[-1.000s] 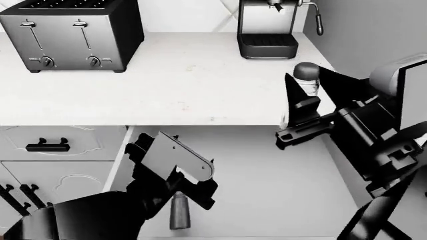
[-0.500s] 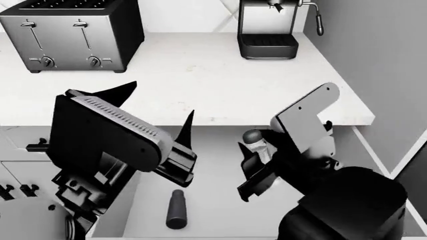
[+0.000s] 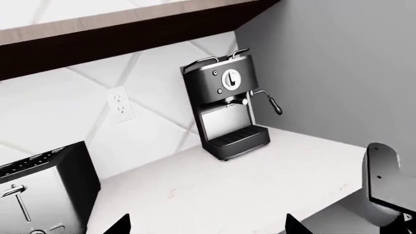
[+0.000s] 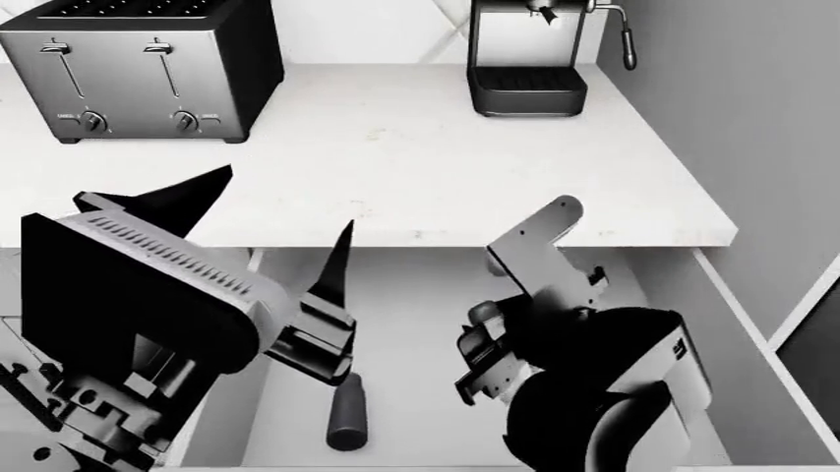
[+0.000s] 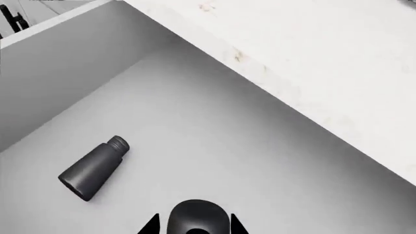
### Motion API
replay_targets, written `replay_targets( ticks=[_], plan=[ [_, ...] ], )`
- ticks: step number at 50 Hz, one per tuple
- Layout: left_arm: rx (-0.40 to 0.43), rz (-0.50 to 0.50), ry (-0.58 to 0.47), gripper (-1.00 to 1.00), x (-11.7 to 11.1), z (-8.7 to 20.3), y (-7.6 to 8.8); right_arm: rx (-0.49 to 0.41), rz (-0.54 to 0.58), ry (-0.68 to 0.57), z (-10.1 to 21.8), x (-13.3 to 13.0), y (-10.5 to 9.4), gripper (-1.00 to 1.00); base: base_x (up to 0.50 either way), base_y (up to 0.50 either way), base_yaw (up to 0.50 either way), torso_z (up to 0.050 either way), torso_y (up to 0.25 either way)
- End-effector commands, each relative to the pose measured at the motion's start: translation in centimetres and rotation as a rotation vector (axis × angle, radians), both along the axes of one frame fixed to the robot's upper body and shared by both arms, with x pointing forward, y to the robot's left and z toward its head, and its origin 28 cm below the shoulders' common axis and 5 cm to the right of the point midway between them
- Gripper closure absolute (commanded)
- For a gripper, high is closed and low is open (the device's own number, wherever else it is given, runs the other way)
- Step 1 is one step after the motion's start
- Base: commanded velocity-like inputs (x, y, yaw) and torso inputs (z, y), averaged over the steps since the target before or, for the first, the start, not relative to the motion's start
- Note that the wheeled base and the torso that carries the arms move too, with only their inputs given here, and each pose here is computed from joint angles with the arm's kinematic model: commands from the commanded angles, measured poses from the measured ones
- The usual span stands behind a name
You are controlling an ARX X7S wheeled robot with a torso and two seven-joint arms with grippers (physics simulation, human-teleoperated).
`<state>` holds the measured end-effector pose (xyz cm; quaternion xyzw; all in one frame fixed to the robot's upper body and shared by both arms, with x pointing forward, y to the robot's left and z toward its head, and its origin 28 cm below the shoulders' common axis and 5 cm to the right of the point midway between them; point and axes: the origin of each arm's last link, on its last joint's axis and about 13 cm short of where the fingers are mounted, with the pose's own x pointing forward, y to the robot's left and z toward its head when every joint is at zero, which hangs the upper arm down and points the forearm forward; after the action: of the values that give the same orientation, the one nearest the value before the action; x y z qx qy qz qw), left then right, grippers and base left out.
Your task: Pick and place the shaker into the drawer. Then close the cabinet.
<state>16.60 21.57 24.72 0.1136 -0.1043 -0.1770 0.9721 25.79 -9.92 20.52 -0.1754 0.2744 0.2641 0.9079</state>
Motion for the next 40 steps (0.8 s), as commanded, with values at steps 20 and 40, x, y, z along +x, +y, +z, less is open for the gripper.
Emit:
replay_targets(
  ticks=[20, 40],
  plan=[
    [0.019, 0.006, 0.020, -1.00, -0.5, -0.8, 0.1, 0.058, -0.133, 0.190, -7.0, 1.1, -0.5, -1.00, 0.00, 0.00, 0.00, 0.000, 0.000],
    [-0.037, -0.001, 0.006, -1.00, -0.9, -0.8, -0.4, 0.308, -0.161, -0.470, 5.1, -4.4, -3.9, -1.00, 0.00, 0.00, 0.00, 0.001, 0.000]
  ],
)
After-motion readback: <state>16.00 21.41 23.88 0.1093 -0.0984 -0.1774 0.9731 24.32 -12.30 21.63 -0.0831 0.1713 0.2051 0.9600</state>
